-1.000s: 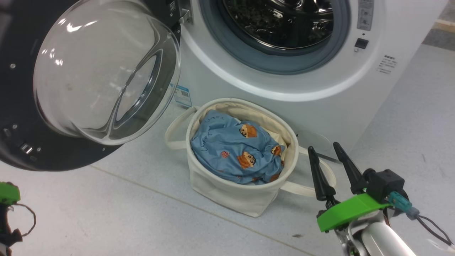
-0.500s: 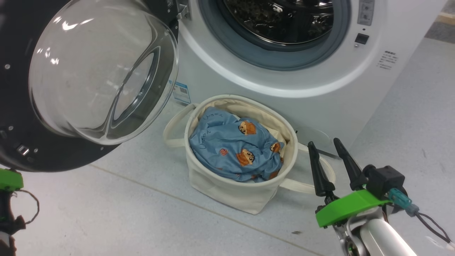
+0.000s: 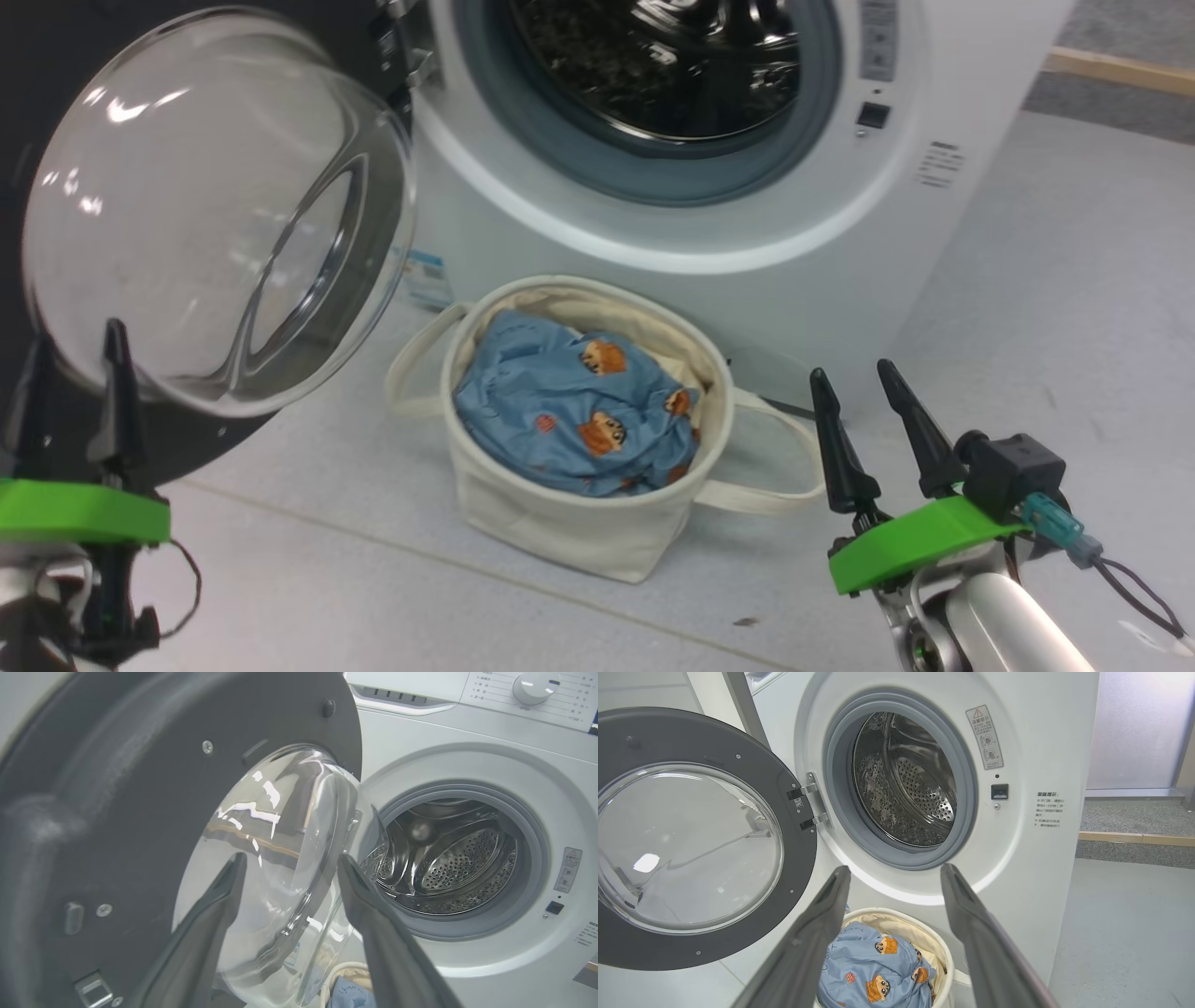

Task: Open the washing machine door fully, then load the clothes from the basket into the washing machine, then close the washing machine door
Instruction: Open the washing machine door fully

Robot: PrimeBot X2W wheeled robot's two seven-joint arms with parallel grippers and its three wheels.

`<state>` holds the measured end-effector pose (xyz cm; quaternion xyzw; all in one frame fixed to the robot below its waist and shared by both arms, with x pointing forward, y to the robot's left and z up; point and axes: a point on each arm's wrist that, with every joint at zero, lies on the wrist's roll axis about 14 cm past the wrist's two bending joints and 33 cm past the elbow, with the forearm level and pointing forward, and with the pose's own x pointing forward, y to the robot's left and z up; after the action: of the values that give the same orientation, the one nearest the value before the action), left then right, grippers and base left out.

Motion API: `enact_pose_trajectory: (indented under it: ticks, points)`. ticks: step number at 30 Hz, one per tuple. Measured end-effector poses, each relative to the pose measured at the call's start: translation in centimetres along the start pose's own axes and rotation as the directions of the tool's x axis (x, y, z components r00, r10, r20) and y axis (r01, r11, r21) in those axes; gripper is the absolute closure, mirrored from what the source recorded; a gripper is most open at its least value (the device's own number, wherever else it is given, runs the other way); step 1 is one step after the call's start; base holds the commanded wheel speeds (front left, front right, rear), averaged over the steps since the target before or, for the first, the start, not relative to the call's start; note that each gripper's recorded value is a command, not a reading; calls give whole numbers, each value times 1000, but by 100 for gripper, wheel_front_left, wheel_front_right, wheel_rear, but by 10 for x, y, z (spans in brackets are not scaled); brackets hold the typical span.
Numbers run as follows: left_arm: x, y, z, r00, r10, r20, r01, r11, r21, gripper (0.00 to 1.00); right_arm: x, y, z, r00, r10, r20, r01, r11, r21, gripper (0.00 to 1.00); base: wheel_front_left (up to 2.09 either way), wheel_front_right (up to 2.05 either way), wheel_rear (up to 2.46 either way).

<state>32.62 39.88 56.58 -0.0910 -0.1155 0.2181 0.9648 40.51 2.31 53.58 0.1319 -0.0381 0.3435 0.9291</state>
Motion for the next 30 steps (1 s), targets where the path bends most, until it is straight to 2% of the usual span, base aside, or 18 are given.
enact_pose_trajectory:
  ticks: [11, 17, 22, 30]
  points:
    - [-5, -53, -32, 987, -146, -67, 144, 989, -39, 0, -36, -30, 26, 991, -124, 53, 127, 991, -52, 0, 0, 0, 0]
    - [2, -77, -40, 978, -196, -74, 193, 980, -51, 0, -61, -55, 29, 975, -214, 53, 218, 973, -73, 0, 0, 0, 0]
    - [4, -99, -53, 968, -234, -92, 228, 971, -71, 0, -89, -83, 34, 949, -311, 56, 315, 944, -98, 0, 0, 0, 0]
    - [5, -112, -61, 960, -260, -103, 253, 965, -72, 0, -104, -97, 35, 929, -365, 57, 369, 924, -99, 0, 0, 0, 0]
